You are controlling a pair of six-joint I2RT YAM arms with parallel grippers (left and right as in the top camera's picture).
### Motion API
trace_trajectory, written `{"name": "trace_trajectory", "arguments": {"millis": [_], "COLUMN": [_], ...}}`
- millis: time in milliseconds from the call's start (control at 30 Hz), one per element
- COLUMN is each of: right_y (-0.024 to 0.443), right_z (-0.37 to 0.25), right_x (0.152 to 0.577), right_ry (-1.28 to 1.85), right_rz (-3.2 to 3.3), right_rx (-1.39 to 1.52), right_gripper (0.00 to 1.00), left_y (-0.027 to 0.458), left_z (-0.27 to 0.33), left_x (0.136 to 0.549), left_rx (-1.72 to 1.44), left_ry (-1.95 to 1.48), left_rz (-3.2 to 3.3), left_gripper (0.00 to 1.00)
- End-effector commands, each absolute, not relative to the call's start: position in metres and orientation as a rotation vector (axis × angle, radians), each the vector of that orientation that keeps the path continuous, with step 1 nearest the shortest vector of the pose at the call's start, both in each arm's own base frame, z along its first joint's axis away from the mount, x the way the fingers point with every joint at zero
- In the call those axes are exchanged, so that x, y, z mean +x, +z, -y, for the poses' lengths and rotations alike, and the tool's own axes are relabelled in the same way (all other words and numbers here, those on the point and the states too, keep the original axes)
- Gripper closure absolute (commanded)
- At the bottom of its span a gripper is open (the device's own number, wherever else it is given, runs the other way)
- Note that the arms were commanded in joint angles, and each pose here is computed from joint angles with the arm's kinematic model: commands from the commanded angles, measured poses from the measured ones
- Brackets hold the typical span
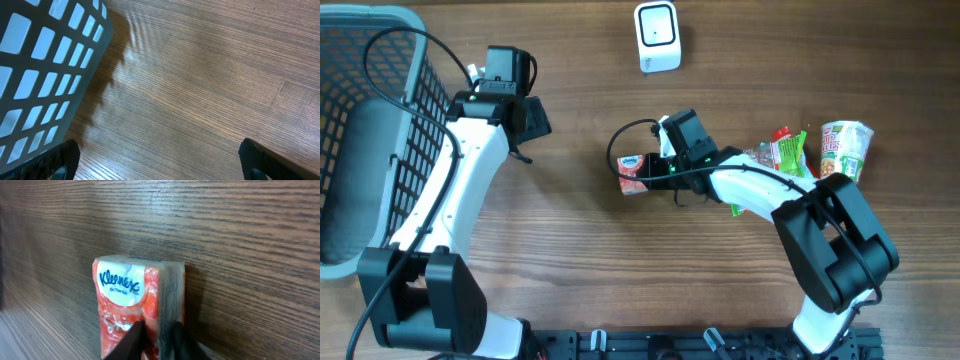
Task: Scan the item barcode
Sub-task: 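Grasp the Kleenex pack with the right gripper and lift it, then carry the Kleenex pack up to the scanner with the right gripper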
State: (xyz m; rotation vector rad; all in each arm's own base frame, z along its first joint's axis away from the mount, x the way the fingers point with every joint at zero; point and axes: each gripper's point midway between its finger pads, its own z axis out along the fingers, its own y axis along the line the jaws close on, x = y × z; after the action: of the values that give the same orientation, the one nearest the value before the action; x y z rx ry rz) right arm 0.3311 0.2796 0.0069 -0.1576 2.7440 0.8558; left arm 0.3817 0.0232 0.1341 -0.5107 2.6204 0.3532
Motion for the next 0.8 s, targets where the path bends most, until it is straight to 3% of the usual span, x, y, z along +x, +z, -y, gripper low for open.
{"name": "trace_trajectory", "arguments": {"millis": [0,133,200,533,767], "right_y": [-0.010,-0.001,0.014,0.101,0.161], "right_z": [-0.278,-0.280,-0.282,-0.248,-0.227], "right_x": [0.324,0.324,0.325,0.332,0.331], "right_ry": [0.840,0.926,1.008,1.023,1.339], "right_rz": [-2.799,-2.790,-2.761,-2.611,-2.452], "right_rx": [-0.138,-0.143,-0.162,-0.186,-0.218], "right_gripper": [0.86,0.87,0.96,0.96,0.96], "left_y": [0.137,0.137,0.137,0.137,0.137], "left_z": [-0.027,-0.027,-0.027,-0.027,-0.027], "left_x": [0.381,0.381,0.381,0.381,0.381], "left_rx": [-0.502,-0.502,-0.502,-0.502,-0.502], "left_ry": [0.372,0.371,0.371,0.372,0.371], "left_rz": [-2.613,-2.613,-2.613,-2.613,-2.613], "left_gripper": [0.00,0.00,0.00,0.00,0.00]}}
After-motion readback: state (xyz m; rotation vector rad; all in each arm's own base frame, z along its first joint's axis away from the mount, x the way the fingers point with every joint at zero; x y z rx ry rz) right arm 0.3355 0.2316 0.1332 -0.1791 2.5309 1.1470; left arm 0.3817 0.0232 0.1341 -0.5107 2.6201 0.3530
